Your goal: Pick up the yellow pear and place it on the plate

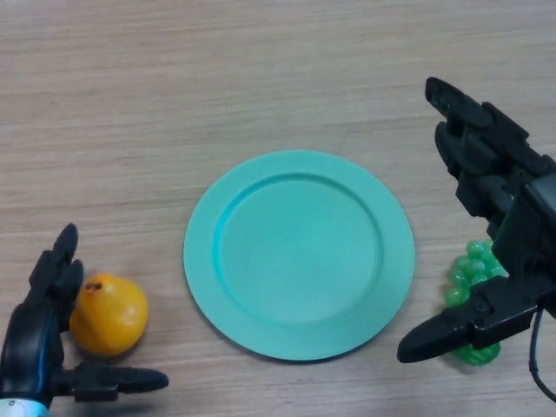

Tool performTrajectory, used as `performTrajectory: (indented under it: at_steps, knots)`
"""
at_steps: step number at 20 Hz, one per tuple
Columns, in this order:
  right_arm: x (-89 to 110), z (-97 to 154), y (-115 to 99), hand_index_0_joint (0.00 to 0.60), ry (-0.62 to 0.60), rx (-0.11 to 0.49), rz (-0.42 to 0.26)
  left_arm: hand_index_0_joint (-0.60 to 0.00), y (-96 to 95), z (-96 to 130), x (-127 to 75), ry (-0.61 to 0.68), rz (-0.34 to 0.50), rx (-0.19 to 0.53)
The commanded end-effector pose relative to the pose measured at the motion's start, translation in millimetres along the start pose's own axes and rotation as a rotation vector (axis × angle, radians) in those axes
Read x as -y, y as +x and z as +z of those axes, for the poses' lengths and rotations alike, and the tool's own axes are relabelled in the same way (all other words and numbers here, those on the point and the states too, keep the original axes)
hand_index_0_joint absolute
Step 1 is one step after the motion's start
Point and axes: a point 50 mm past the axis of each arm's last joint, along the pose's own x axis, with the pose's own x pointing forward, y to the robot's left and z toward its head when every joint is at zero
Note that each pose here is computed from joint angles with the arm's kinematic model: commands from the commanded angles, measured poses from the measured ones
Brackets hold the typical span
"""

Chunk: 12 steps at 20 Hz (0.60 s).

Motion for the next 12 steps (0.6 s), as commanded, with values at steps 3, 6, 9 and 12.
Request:
performTrajectory:
  at_steps: [3, 6, 9, 12]
  knots:
    - [7.8, 31, -11, 0.000, -0.084, 0.184, -0.031, -0.600, 3.6, 23, -8, 0.178, -0.002, 0.223]
    - [6.7, 31, -12, 0.000, -0.072, 0.179, -0.031, -0.600, 2.0, 20, -13, 0.148, 0.009, 0.184]
    - [5.6, 31, -13, 0.000, -0.059, 0.161, -0.025, -0.600, -4.9, 40, -20, 0.111, 0.031, 0.218]
    - [6.2, 32, -14, 0.000, -0.048, 0.157, -0.029, -0.600, -10.0, 67, -22, 0.134, 0.054, 0.340]
